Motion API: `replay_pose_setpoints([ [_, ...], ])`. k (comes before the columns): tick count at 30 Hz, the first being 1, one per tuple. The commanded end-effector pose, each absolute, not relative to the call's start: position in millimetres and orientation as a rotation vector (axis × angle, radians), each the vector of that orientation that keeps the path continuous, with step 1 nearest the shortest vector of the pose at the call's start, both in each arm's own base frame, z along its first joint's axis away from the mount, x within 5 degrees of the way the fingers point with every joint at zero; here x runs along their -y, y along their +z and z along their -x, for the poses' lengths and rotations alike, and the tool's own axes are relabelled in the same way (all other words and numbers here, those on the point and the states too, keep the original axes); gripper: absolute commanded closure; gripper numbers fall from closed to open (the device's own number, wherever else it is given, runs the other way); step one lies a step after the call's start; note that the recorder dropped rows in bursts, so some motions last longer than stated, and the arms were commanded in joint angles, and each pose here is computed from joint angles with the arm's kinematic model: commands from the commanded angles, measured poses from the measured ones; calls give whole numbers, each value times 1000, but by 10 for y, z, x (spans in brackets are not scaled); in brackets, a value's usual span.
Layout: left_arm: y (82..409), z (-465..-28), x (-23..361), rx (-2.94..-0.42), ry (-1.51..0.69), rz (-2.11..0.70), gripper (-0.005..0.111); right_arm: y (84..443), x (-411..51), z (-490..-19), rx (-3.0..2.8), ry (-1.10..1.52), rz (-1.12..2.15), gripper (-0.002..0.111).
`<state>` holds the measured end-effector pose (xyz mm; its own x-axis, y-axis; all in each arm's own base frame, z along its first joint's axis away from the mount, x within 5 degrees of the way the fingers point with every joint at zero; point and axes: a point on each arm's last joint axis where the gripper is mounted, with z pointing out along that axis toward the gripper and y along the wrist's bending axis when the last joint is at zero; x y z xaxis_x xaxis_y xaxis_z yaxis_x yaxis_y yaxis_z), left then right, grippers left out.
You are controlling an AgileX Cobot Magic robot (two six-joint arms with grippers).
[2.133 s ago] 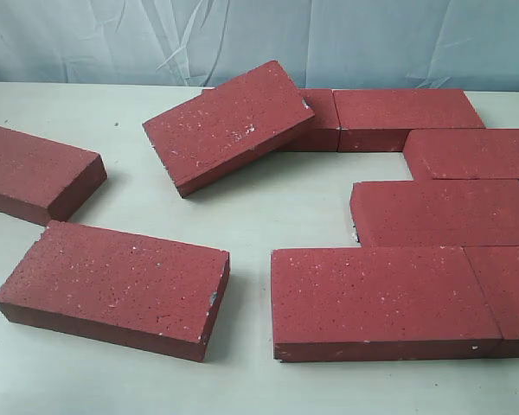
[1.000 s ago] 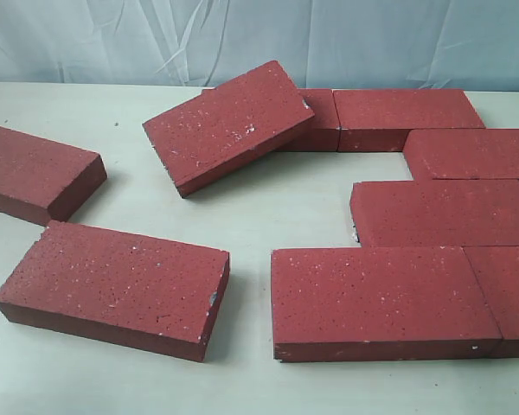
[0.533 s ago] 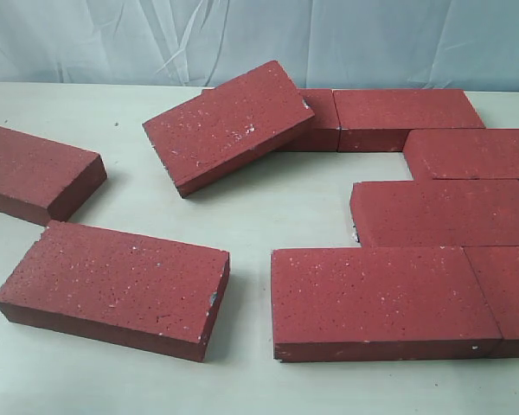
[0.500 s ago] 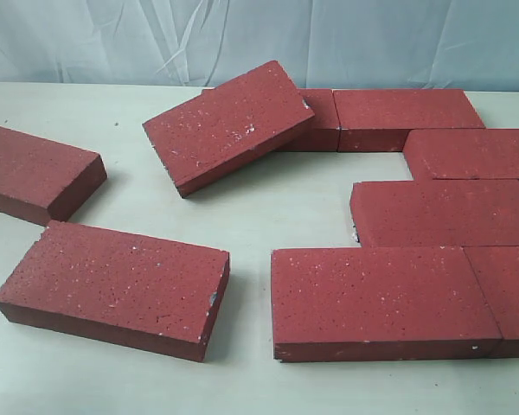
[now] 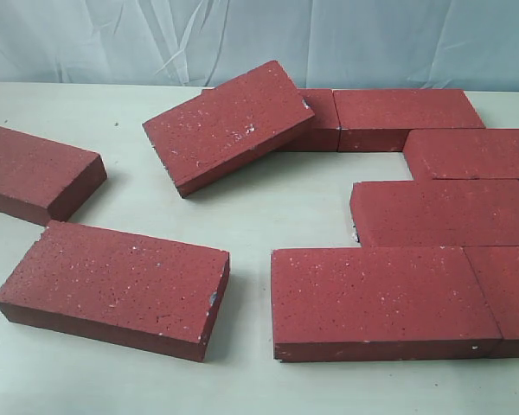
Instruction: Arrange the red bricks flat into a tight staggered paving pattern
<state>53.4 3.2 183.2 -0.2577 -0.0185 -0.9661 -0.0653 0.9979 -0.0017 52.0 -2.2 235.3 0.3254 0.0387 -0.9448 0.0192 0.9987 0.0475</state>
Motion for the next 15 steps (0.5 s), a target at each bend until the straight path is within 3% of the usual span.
replay_pose_setpoints([
  [1, 1832, -536, -37, -1815, 48, 71, 107, 2536, 17, -471, -1171, -4, -31, 109],
  [15, 1832, -536, -37, -1815, 48, 71, 107, 3182, 21, -801, -1296, -6, -29, 109],
])
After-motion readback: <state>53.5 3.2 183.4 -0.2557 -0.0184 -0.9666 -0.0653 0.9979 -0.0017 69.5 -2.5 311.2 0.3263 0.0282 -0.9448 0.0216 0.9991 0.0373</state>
